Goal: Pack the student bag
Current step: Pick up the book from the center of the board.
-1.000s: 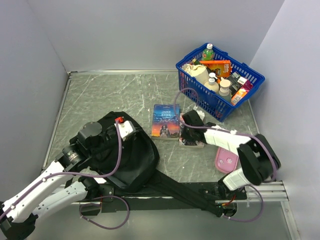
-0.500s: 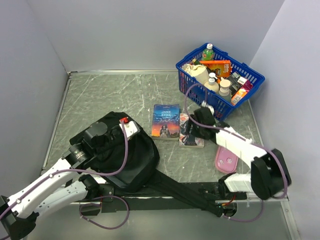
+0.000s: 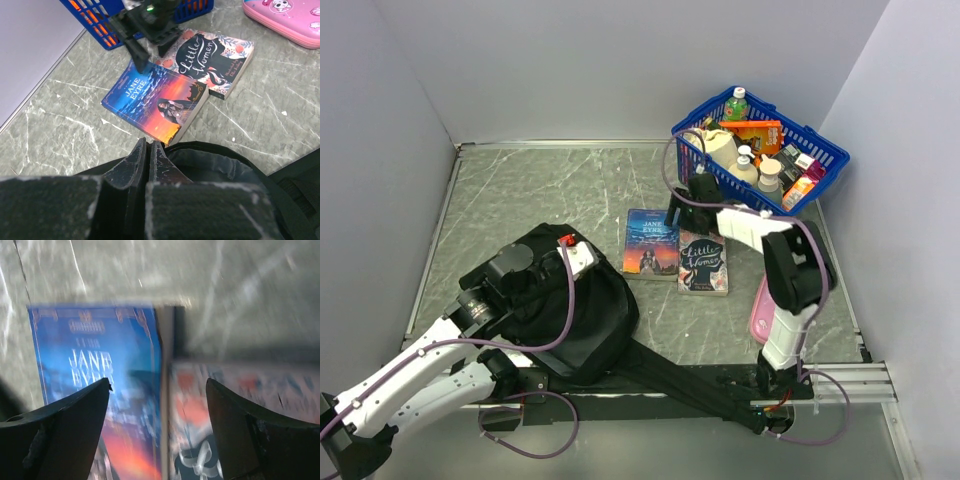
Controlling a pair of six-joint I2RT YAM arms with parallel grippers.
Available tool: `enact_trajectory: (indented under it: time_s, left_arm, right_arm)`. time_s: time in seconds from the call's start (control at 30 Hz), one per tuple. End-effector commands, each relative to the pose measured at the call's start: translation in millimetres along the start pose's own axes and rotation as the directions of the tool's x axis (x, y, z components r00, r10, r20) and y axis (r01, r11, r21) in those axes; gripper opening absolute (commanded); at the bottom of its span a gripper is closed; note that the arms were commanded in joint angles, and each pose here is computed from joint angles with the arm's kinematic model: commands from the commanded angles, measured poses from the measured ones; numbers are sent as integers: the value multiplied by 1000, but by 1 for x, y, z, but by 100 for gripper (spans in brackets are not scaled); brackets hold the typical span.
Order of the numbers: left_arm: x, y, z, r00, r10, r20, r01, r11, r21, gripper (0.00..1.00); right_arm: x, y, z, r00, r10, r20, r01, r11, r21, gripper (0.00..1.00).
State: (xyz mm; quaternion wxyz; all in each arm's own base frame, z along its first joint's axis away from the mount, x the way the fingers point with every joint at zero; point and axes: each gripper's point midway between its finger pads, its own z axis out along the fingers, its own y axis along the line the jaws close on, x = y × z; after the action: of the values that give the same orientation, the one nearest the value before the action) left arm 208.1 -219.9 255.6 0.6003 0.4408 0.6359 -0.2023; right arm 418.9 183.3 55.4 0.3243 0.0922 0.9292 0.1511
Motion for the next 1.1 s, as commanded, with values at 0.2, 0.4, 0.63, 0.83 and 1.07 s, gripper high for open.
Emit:
enact_trajectory:
  time_s: [0.2, 0.4, 0.63, 0.83, 1.07]
  left_arm:
    - [-21, 5, -8, 998, -10, 67, 11, 1000, -17, 1]
    - [-23, 7, -10, 997, -4, 80, 6, 1000, -30, 1]
    - [-23, 7, -12, 997, -1, 84, 4, 999, -34, 1]
    - [-24, 5, -13, 996, -5, 92, 7, 1000, -27, 1]
    - [-25, 4, -13, 995, -8, 100, 10, 1000, -22, 1]
  right_arm:
    - [-30, 43, 27, 999, -48, 8, 49, 995, -86, 82]
    - [-22, 59, 27, 999, -44, -17, 41, 988, -150, 76]
    - [-13, 81, 8, 998, -55, 8, 55, 973, -226, 65]
    - [-6, 103, -14, 996, -83, 31, 88, 956, -280, 63]
    - [-3, 117, -40, 993, -99, 66, 115, 941, -318, 64]
